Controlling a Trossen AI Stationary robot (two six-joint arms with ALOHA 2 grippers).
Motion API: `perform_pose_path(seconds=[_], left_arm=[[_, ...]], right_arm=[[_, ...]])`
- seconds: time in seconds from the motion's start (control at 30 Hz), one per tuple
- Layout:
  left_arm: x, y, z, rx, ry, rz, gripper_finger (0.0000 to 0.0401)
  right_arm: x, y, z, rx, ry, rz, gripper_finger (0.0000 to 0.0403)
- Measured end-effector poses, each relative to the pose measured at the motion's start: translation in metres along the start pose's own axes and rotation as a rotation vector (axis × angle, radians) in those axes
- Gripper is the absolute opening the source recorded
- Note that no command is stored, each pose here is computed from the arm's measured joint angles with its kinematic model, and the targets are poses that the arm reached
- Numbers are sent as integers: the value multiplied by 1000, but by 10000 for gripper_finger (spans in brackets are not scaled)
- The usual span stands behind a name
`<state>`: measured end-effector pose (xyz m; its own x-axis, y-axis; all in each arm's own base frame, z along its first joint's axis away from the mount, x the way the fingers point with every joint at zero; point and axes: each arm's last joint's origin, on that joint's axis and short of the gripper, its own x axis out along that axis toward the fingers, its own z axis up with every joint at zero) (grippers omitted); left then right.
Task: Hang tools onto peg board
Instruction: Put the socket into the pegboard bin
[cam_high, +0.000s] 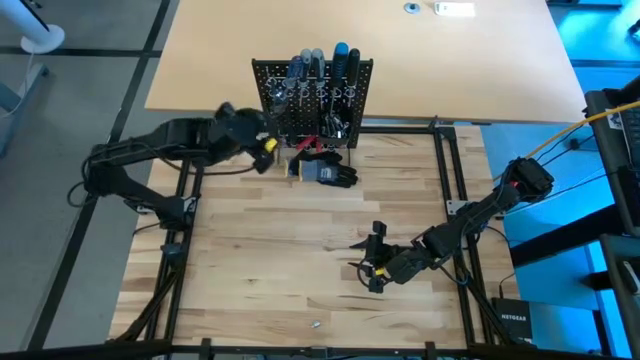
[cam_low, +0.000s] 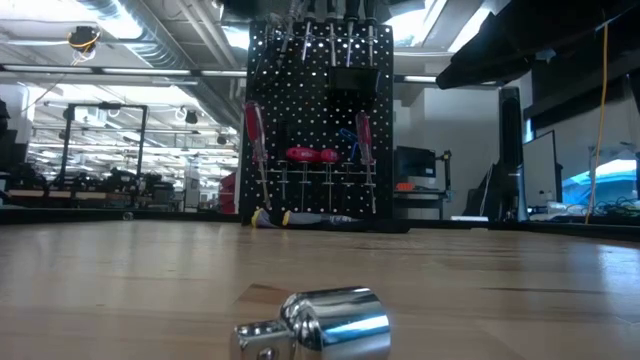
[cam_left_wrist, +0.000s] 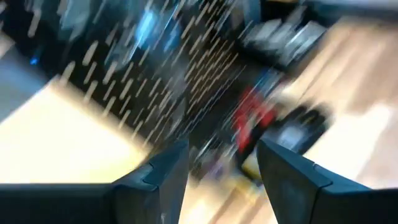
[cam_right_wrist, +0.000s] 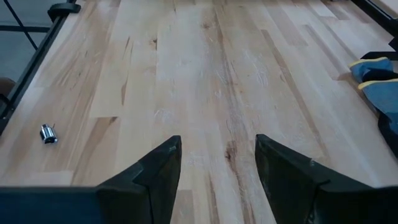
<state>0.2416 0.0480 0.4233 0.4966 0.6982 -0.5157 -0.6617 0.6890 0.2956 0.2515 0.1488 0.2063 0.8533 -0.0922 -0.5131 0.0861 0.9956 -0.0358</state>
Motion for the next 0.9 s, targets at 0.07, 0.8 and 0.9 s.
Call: perform_pose_path(seconds=[0.07, 0.8, 0.9], left_arm=[[3, 8, -12, -9, 100, 72, 180], [138, 69, -137, -159, 696, 426, 180], [152, 78, -150, -166, 758, 445, 180]], right_arm=[[0, 0, 0, 11, -1, 0, 202], [0, 0, 0, 24, 1, -1, 202], [0, 0, 0, 23, 1, -1, 202]])
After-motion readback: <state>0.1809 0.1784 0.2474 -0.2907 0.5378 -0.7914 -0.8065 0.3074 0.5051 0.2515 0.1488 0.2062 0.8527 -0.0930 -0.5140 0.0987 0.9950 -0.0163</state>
